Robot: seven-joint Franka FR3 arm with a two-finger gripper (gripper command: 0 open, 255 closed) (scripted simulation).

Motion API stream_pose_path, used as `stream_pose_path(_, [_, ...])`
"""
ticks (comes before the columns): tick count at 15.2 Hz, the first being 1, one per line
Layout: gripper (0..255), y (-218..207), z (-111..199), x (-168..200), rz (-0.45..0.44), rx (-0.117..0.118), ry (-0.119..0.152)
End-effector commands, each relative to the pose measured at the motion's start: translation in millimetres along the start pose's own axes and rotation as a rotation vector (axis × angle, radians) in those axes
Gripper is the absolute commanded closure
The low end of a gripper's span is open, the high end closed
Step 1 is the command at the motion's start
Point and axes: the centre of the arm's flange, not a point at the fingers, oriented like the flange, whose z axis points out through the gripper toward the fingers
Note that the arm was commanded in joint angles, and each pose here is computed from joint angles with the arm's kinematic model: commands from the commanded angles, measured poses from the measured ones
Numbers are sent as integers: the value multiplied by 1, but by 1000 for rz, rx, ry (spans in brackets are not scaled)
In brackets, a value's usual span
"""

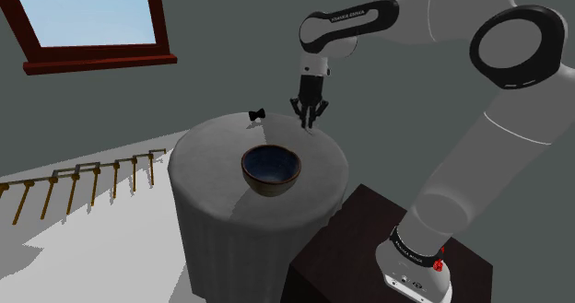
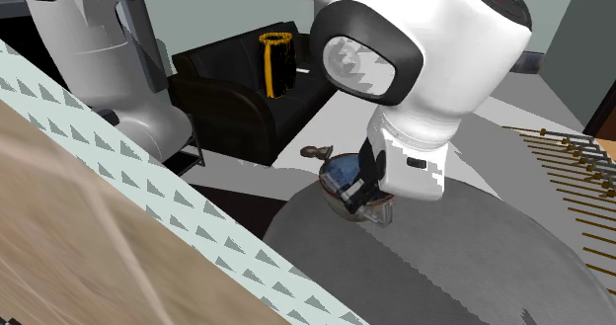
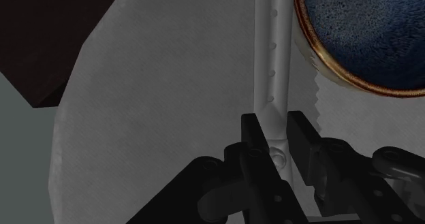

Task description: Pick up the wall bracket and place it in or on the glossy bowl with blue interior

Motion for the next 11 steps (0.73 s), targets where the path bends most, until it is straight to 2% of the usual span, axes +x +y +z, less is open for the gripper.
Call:
stream_pose_path(1, [255,-21,5,-15,1,0,0])
stream_pose_path(11, [255,-125,43,-86,1,0,0])
